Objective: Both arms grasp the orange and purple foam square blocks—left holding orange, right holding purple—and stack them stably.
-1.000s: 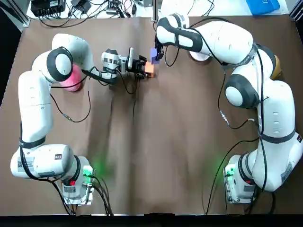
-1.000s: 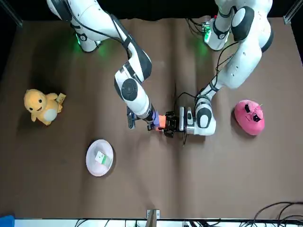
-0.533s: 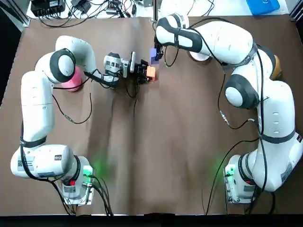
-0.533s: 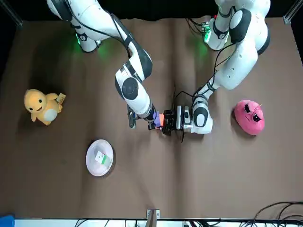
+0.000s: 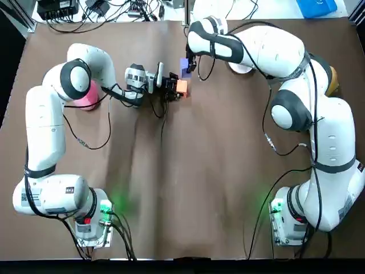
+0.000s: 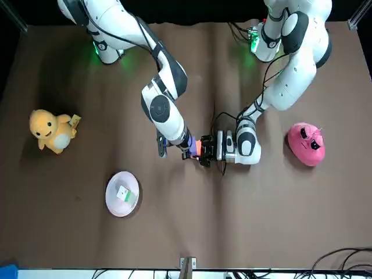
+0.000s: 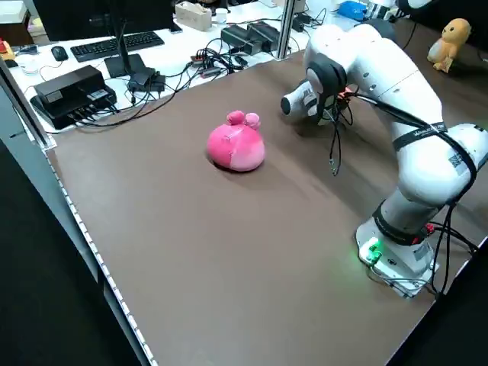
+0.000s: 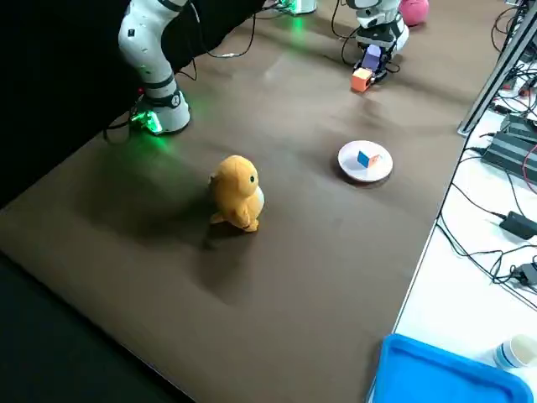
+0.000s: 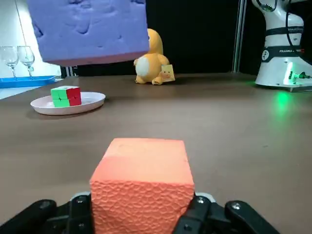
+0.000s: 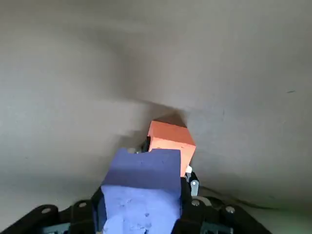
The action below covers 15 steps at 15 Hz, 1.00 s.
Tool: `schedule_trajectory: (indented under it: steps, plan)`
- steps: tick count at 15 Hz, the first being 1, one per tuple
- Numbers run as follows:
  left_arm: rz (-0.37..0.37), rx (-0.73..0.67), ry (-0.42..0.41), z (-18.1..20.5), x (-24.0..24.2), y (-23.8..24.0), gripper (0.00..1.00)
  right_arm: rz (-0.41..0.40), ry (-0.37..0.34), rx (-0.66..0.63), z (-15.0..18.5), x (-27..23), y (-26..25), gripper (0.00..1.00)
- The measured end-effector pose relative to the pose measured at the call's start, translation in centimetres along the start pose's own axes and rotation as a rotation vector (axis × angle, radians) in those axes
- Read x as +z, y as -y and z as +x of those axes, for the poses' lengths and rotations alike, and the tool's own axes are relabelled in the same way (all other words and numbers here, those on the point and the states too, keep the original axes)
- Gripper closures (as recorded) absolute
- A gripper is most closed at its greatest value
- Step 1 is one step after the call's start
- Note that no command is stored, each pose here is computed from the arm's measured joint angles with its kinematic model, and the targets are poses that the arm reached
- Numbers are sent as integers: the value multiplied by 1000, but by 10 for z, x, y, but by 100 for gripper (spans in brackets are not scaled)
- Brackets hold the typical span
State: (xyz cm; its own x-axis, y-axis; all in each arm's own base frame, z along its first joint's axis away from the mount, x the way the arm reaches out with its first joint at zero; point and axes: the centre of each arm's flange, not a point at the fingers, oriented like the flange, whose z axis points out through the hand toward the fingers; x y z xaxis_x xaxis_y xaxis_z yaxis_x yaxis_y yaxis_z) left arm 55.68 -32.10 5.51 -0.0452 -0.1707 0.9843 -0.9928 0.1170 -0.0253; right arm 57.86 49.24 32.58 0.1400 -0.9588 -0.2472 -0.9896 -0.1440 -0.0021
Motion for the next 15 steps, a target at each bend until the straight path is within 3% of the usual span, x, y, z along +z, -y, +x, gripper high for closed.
schedule_trajectory:
  steps: [8, 15]
  plan:
    - [2, -14, -2, -1, 0, 0, 41, 20, 14, 25, -38, 26, -22, 44]
    - [5, -19, -4, -2, 0, 0, 41, 26, -24, 57, -16, 39, -14, 44]
